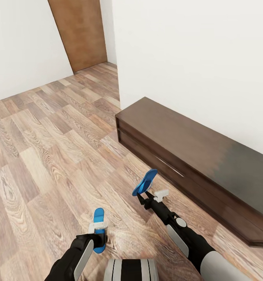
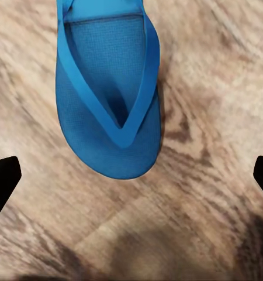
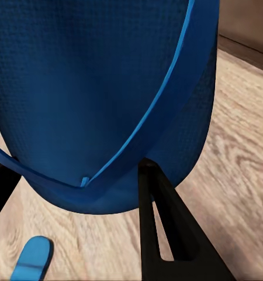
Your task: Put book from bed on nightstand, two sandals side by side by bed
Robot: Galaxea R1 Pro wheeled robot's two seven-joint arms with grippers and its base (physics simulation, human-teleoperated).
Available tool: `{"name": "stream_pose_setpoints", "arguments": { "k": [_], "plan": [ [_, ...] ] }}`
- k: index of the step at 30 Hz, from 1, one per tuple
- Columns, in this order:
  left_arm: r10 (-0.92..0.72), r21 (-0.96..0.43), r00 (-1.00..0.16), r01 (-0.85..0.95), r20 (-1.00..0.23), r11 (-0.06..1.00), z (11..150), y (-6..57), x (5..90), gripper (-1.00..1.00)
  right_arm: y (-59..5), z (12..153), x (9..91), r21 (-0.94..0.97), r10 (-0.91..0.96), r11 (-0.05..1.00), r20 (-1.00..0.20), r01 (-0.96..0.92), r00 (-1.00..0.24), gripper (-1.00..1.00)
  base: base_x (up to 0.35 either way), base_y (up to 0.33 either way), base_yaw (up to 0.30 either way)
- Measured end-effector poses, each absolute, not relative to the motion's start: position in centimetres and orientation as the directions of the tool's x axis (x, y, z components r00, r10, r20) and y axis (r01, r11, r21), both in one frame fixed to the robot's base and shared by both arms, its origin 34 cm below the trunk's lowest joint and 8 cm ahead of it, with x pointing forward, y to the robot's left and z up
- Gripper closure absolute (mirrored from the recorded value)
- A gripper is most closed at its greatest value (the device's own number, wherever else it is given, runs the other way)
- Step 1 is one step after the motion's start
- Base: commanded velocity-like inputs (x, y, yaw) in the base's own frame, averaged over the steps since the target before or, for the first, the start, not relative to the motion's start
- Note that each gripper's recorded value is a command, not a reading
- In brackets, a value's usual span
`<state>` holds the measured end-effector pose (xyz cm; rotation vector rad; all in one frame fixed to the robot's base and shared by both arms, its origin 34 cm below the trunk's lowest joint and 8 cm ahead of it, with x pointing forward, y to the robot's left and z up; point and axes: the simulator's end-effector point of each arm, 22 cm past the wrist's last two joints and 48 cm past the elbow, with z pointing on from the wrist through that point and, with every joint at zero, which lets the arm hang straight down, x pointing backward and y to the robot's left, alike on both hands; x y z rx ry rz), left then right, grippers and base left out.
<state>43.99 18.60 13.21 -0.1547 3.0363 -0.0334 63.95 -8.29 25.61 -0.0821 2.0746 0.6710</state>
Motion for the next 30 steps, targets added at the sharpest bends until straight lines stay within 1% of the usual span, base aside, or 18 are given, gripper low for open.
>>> {"name": "stream_pose_setpoints", "arguments": {
  "k": [12,20,26,30],
  "plan": [
    [-0.103,-0.025,-0.993,-0.101,-0.064,0.995,11.8,18.6,42.7,-1.0,-8.3,23.4,63.0,0.44,0.195,0.849,-0.775,-0.292,-0.602,1.0,0.0,0.0,0.0],
    [-0.103,-0.025,-0.993,-0.102,-0.065,0.995,11.8,18.6,42.7,-1.0,-8.3,23.1,62.7,0.44,0.192,0.85,-0.771,-0.289,-0.608,1.0,0.006,0.0,0.0],
    [-0.103,-0.026,-0.993,-0.101,-0.065,0.995,11.9,18.5,42.7,-1.0,-8.3,23.1,62.7,0.439,0.191,0.85,-0.77,-0.29,-0.608,1.0,0.237,0.0,0.0],
    [-0.102,-0.026,-0.993,-0.1,-0.065,0.995,11.8,18.5,42.7,-1.0,-8.3,23.1,62.7,0.44,0.191,0.85,-0.77,-0.29,-0.608,1.0,0.083,0.0,0.0]
  ]
}}
